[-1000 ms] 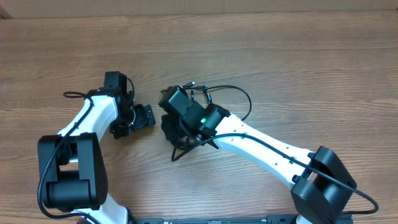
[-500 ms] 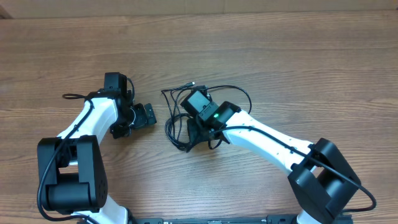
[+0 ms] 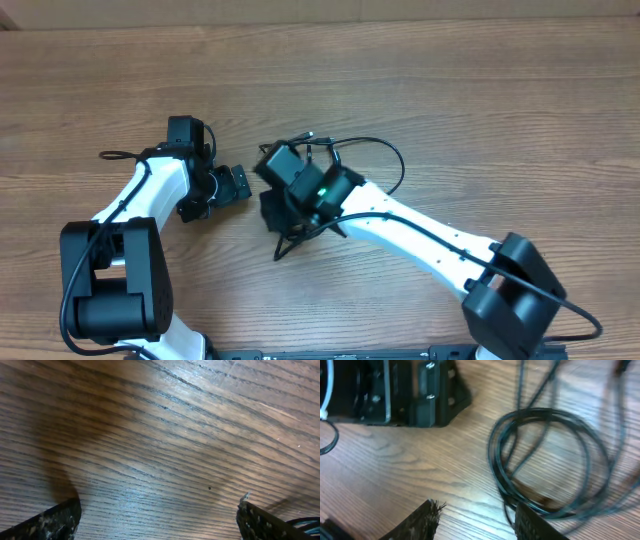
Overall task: Untangle cables
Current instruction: 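Lower the right gripper onto the cable coil at center and grasp it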
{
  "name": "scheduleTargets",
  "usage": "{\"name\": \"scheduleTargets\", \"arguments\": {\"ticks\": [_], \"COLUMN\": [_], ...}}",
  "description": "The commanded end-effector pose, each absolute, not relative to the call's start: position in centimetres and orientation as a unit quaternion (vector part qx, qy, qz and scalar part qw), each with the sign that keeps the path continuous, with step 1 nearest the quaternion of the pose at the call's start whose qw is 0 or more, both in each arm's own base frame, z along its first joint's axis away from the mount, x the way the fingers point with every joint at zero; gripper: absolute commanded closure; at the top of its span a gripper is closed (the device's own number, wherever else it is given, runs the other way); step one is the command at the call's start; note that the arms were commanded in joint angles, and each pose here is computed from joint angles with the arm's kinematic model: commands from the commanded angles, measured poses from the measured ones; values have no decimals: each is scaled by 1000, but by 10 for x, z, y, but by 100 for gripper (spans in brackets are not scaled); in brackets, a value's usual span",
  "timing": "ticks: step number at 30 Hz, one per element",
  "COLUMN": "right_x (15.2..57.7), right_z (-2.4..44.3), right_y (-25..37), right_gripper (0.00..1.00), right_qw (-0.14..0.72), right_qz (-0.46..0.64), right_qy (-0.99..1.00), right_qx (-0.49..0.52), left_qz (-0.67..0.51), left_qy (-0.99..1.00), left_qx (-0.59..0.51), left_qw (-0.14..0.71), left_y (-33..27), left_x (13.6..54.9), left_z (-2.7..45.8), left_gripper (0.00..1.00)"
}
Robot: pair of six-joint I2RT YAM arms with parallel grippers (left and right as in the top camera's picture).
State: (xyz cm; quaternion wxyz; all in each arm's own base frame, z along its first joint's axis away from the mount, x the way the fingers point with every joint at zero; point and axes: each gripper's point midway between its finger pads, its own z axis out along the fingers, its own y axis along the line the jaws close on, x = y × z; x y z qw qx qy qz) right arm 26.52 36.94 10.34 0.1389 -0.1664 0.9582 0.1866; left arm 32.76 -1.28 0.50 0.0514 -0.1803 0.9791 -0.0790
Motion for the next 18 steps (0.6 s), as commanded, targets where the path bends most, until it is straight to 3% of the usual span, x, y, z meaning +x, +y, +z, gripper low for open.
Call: {"name": "scheduleTargets", "arguments": {"ticks": [1, 6, 11, 18], "right_x": [261, 250, 250, 258], "right_z": [72, 32, 30, 31], "right_y": [376, 386, 391, 395], "right_gripper": [52, 60, 79, 73], "right_qw": [109, 56, 52, 74], "right_qz": [176, 184, 195, 197], "right_qy": [963, 964, 962, 961], "right_qx": [-175, -182, -183, -180], "left_qz": [-67, -67, -67, -67], "left_qy": [980, 980, 980, 980], "left_qx": [-187, -187, -187, -187], "left_qw": [17, 17, 17, 17], "left_y": [-10, -10, -10, -10], "left_x": [309, 309, 309, 309], "left_z": [-17, -17, -17, -17], "left_gripper": [0, 0, 0, 0]}}
